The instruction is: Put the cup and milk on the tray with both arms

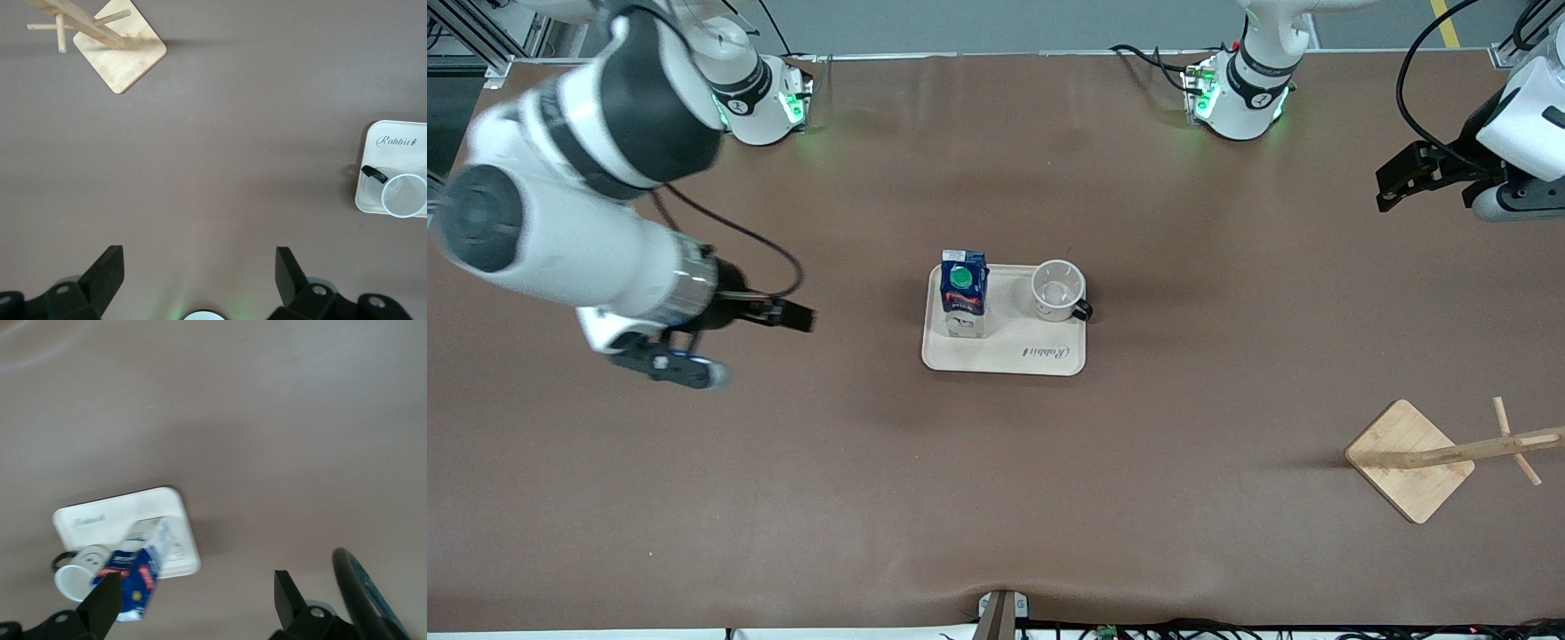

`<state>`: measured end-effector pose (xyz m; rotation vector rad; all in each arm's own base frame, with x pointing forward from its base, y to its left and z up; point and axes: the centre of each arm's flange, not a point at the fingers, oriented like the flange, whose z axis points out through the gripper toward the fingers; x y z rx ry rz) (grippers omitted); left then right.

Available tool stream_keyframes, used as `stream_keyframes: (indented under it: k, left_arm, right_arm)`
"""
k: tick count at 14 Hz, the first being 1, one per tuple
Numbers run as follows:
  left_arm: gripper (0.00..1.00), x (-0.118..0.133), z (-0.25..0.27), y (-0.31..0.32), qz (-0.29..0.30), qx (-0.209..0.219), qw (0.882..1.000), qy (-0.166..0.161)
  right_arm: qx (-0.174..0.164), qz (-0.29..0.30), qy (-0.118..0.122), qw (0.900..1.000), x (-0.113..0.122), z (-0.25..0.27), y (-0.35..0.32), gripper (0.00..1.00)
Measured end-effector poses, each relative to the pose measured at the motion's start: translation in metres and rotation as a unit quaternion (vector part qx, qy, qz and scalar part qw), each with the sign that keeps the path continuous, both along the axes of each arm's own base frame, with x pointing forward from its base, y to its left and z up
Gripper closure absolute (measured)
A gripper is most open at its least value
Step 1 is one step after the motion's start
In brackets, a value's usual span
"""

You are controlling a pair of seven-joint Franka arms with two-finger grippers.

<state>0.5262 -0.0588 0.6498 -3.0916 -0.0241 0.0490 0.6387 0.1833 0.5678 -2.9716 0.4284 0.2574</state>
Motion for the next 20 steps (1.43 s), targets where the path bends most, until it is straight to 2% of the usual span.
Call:
stream_keyframes:
  k: [3,6,9,12,13,15,17,20]
  left_arm:
    - [0.0,0.0,0.0,0.001,0.001,0.0,1.0,0.0]
    - [0.0,0.0,0.0,0.002,0.002,0.0,1.0,0.0]
    - [0.0,0.0,0.0,0.003,0.002,0.0,1.0,0.0]
    - [0.0,0.0,0.0,0.003,0.003,0.0,1.0,0.0]
    - [0.0,0.0,0.0,0.003,0.003,0.0,1.0,0.0]
    - [0.0,0.0,0.0,0.003,0.003,0.0,1.0,0.0]
    - [0.0,0.0,0.0,0.003,0.003,0.0,1.0,-0.001]
    - [0.0,0.0,0.001,0.003,0.004,-0.009,1.0,0.0]
  right_arm:
    - [-0.02,0.016,0.003,1.0,-0.015,0.039,-0.088,0.0]
    - [-0.03,0.048,-0.001,0.998,-0.039,0.055,-0.156,0.0]
    - [-0.038,0.046,0.007,0.998,-0.078,0.079,-0.183,0.0]
    - [-0.072,0.047,0.021,0.996,-0.116,0.088,-0.19,0.0]
    - [-0.074,0.046,0.027,0.996,-0.121,0.082,-0.194,0.0]
    - [-0.07,0.054,0.02,0.996,-0.119,0.071,-0.203,0.0]
    - [-0.067,0.074,0.002,0.995,-0.115,0.074,-0.208,0.0]
    - [-0.09,0.078,-0.026,0.993,-0.116,0.1,-0.21,0.0]
